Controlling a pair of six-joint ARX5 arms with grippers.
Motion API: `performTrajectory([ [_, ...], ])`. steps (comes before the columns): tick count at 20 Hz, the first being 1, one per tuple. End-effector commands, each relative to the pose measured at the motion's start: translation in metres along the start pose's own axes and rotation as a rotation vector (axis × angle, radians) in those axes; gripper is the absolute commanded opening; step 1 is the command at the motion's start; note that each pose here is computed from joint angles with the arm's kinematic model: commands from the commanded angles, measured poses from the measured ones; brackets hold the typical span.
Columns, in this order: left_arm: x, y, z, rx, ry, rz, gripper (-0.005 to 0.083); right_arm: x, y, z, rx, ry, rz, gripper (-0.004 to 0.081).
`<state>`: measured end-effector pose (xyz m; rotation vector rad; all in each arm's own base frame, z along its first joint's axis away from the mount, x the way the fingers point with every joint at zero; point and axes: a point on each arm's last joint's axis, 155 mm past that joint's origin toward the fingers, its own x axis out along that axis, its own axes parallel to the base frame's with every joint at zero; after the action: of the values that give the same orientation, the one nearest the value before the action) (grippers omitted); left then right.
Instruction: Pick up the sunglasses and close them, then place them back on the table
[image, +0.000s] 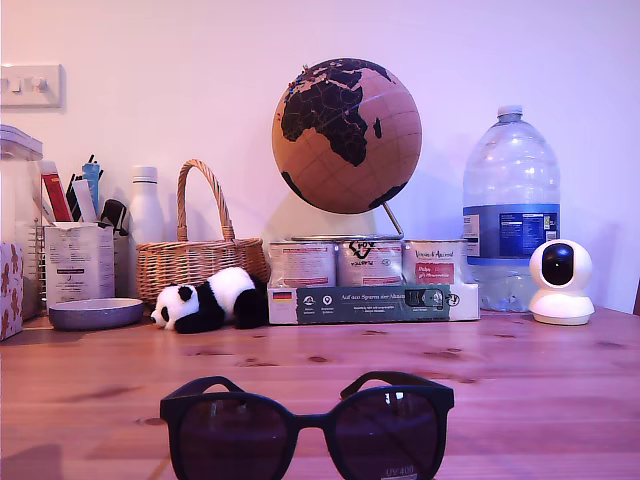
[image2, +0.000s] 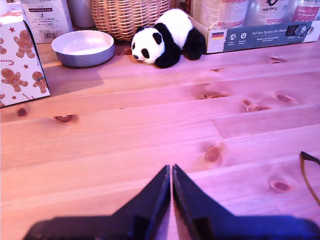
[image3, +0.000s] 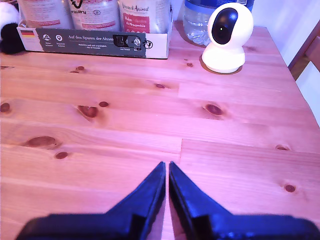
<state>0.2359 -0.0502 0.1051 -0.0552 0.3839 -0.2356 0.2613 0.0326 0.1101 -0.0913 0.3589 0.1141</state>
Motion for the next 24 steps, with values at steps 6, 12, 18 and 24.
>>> performTrajectory([
  [6, 0.002, -0.008, -0.003, -0.088, 0.004, -0.046, -0.002, 0.0, 0.011, -0.022, -0.003, 0.079, 0.057, -0.0011],
  [12, -0.001, -0.027, 0.014, -0.074, -0.059, -0.153, -0.002, -0.001, 0.019, -0.018, 0.052, 0.066, 0.099, -0.0011],
  [18, -0.017, -0.077, 0.039, -0.111, -0.134, -0.422, -0.002, -0.007, 0.055, 0.004, 0.305, 0.021, 0.301, -0.0011],
  [24, -0.036, -0.119, 0.039, 0.012, -0.149, -0.621, -0.002, -0.023, 0.093, 0.0, 0.343, 0.089, 0.494, -0.0011],
])
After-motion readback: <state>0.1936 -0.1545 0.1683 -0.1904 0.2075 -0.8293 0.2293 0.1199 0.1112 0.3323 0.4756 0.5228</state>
